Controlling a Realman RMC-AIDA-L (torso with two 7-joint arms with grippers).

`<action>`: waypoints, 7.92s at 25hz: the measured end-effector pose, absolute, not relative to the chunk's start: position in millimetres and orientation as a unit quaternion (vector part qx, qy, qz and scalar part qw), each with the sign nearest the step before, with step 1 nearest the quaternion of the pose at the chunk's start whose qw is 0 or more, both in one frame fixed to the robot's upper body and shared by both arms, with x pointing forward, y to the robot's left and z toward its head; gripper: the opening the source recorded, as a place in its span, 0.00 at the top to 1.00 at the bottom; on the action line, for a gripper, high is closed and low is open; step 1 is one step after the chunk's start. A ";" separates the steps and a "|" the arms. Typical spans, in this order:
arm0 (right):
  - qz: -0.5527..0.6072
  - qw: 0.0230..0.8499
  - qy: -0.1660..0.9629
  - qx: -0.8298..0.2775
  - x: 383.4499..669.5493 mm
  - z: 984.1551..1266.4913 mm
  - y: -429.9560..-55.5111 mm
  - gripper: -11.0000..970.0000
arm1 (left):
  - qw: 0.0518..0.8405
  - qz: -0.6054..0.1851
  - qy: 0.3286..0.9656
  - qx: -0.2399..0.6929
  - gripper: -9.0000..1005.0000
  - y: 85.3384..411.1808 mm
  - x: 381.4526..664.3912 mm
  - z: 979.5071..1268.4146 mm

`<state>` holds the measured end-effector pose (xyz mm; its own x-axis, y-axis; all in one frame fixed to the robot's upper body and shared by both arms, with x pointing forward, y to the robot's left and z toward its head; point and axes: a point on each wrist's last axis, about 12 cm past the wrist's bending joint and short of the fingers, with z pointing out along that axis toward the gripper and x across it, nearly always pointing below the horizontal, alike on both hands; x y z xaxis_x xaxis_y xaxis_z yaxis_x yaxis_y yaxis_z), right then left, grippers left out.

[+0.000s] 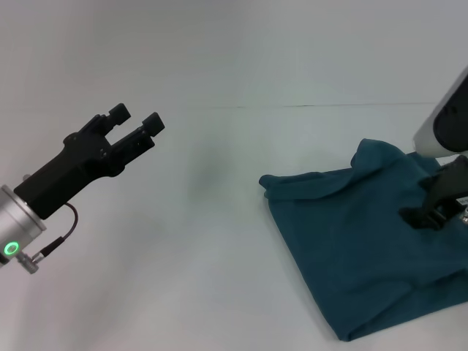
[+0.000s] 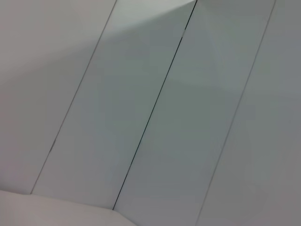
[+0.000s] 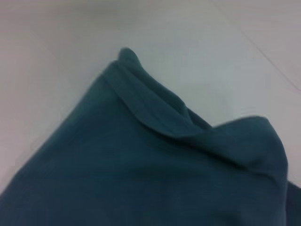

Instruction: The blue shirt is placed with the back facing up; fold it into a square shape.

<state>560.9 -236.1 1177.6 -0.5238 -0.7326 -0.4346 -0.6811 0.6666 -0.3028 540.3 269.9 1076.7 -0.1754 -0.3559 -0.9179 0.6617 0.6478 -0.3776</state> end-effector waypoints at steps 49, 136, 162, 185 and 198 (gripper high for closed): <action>0.024 0.247 0.910 -0.333 610.8 1129.6 -229.0 0.84 | 0.630 -0.399 0.655 0.121 0.12 272.4 538.8 1076.0; -0.042 0.304 0.914 -0.266 604.7 1143.5 -205.0 0.84 | 0.663 -0.393 0.624 0.131 0.12 298.3 522.4 1089.0; 0.001 0.340 0.899 -0.275 583.5 1177.7 -194.0 0.43 | 0.669 -0.403 0.611 0.134 0.12 301.1 515.1 1091.0; -0.005 0.322 0.918 -0.231 636.3 1133.0 -227.3 0.96 | 0.675 -0.394 0.612 0.121 0.12 308.1 512.0 1090.3; 0.026 0.333 0.923 -0.191 635.0 1120.1 -253.6 0.94 | 0.676 -0.397 0.608 0.124 0.12 306.9 513.6 1092.4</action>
<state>635.0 -253.6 1120.1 -0.7054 -0.3346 -0.6248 -0.3691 0.9260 -0.0793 513.6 306.9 1092.4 -0.0543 -0.3856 -0.9211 0.6879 0.6542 -0.3144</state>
